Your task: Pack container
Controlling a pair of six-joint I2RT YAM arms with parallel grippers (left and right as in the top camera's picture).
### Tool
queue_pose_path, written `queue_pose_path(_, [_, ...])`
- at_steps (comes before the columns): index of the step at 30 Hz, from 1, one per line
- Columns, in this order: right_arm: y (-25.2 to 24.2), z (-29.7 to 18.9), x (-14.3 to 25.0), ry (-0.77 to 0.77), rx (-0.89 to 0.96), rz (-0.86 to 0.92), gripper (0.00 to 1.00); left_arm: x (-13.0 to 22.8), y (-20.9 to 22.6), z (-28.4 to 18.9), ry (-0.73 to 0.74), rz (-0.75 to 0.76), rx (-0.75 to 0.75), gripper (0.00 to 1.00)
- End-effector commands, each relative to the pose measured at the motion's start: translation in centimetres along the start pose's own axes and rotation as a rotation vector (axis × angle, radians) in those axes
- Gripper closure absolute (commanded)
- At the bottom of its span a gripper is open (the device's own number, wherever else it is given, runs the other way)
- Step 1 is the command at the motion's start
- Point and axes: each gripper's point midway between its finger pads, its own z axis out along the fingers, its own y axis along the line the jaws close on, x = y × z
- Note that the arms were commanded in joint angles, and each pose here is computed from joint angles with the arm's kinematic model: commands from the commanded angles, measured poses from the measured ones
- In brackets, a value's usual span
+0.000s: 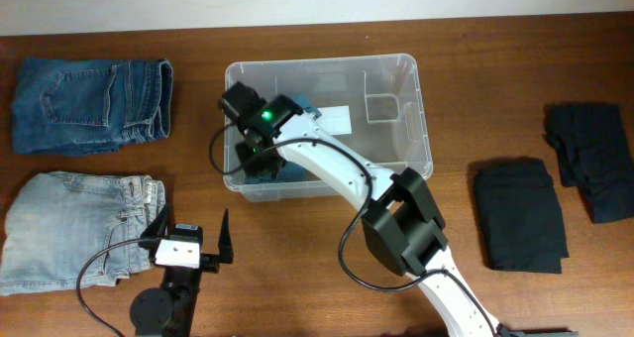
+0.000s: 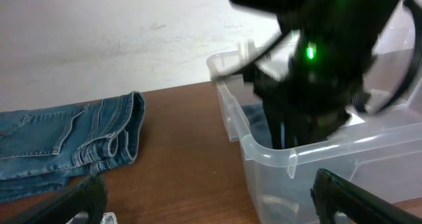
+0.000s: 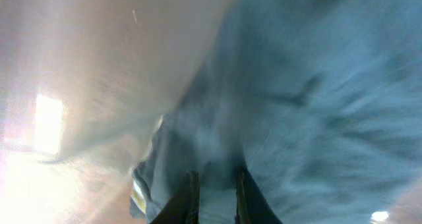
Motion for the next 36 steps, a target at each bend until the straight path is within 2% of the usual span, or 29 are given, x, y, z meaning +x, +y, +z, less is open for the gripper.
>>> queue_pose_path(1, [-2.2,-6.5,-5.4,-0.199,0.027,0.03,0.86,0.1,0.0,0.0,0.001,0.016,0.002,0.0])
queue_pose_path(9, [-7.0,-5.5,-7.5,-0.221,0.042,0.118,0.85,0.1,0.0,0.0,0.001,0.016,0.002,0.01])
queue_pose_path(15, [-5.7,-2.6,-7.5,-0.189,-0.034,0.109,0.85,0.1,0.0,0.0,0.001,0.016,0.002,0.01])
queue_pose_path(22, [-6.1,2.5,-5.6,-0.093,-0.01,0.111,0.85,0.1,0.0,0.0,0.001,0.016,0.002,0.01])
queue_pose_path(27, [-6.2,3.0,-5.8,-0.1,-0.009,0.106,0.85,0.1,0.0,0.0,0.001,0.016,0.002,0.0])
queue_pose_path(31, [-5.6,0.8,-6.6,-0.136,-0.024,0.05,0.83,0.1,0.0,0.0,0.001,0.016,0.002,0.01])
queue_pose_path(35, [-5.4,-7.4,-9.4,-0.273,-0.033,0.035,0.76,0.1,0.0,0.0,0.001,0.016,0.002,0.01])
queue_pose_path(36, [-6.0,-10.8,-10.0,-0.32,-0.021,0.044,0.69,0.1,0.0,0.0,0.001,0.016,0.002,0.01])
